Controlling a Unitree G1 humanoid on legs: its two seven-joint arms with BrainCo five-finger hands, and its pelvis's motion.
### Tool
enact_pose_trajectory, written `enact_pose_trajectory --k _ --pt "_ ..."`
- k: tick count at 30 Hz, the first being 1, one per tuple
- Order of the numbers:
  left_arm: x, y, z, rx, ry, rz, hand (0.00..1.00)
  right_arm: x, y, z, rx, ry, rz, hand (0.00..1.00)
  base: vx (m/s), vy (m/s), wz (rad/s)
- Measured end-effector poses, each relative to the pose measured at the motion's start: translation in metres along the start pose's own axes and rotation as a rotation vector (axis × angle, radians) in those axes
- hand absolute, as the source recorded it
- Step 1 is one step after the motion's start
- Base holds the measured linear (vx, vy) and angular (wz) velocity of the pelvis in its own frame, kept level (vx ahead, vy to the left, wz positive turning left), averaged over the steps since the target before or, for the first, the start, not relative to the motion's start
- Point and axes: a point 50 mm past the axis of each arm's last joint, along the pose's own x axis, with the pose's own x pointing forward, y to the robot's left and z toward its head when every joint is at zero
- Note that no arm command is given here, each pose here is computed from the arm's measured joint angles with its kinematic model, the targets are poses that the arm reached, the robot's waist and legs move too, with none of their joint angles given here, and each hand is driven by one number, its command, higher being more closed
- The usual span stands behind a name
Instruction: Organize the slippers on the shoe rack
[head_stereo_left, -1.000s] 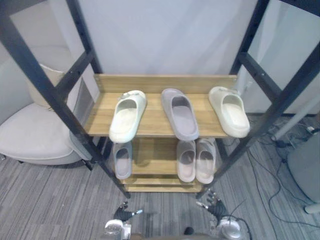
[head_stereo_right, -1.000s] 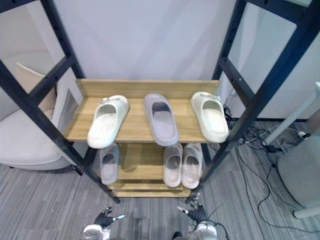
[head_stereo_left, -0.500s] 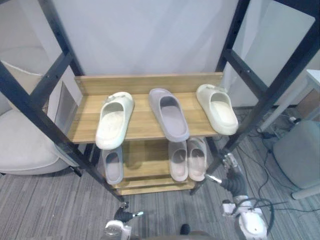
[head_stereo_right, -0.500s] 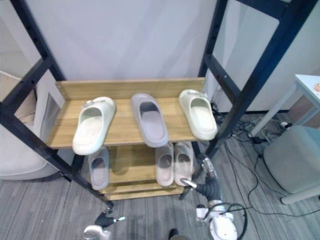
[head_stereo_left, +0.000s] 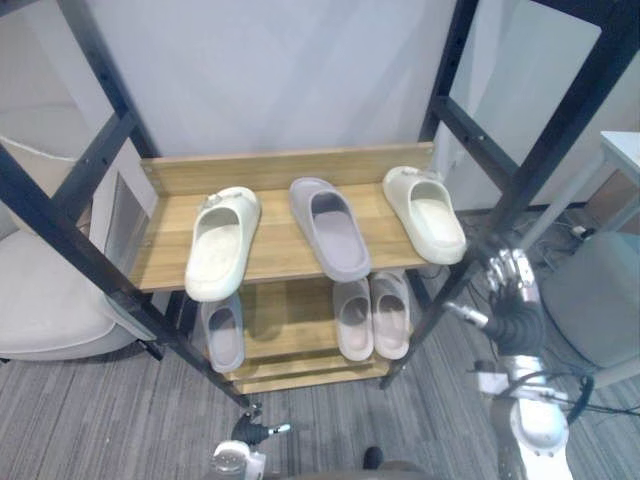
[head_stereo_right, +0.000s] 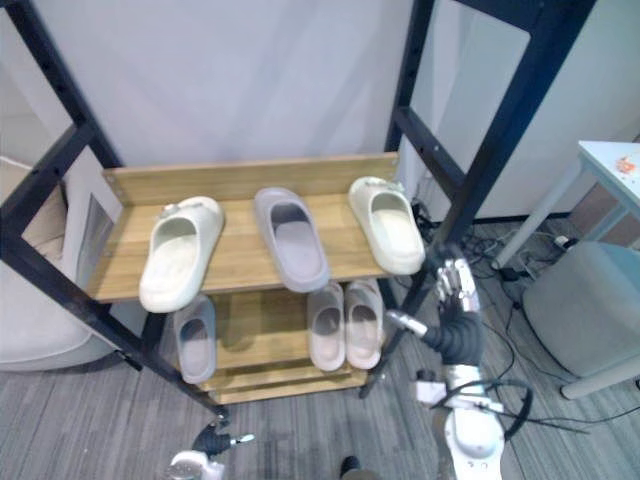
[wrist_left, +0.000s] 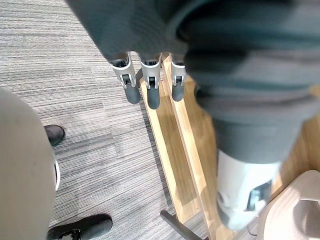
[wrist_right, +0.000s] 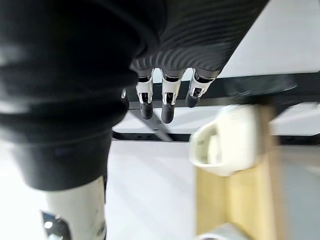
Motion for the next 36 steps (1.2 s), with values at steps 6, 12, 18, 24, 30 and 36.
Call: enact_pose_trajectory --k 6,12,18,24,30,36 --pt "0.000 0.000 0.000 0.001 0.002 -0.003 0.00 0.032 0.001 0.010 -0.021 -0.113 0.046 0.00 0.00 -0.006 0.15" --pt "0.000 0.000 0.002 0.003 -0.005 -0.016 0.00 0.055 -0.004 -0.007 -0.061 -0.064 0.045 0.00 -0.01 -0.011 0.20" --pt "0.001 0.000 0.005 0.003 -0.017 -0.017 0.00 0.087 -0.007 -0.022 -0.104 -0.006 0.049 0.00 -0.01 -0.002 0.13" --pt "0.001 0.004 0.007 0.009 -0.025 -0.009 0.00 0.113 0.003 -0.022 -0.154 -0.005 0.117 0.00 -0.01 0.005 0.02" --pt "0.001 0.007 0.010 0.002 -0.038 -0.003 0.00 0.137 0.018 -0.021 -0.167 0.000 0.166 0.00 0.00 0.004 0.06" --pt "0.002 0.010 0.013 0.000 -0.049 0.006 0.00 0.149 0.026 -0.027 -0.214 0.034 0.194 0.00 0.00 0.000 0.00"
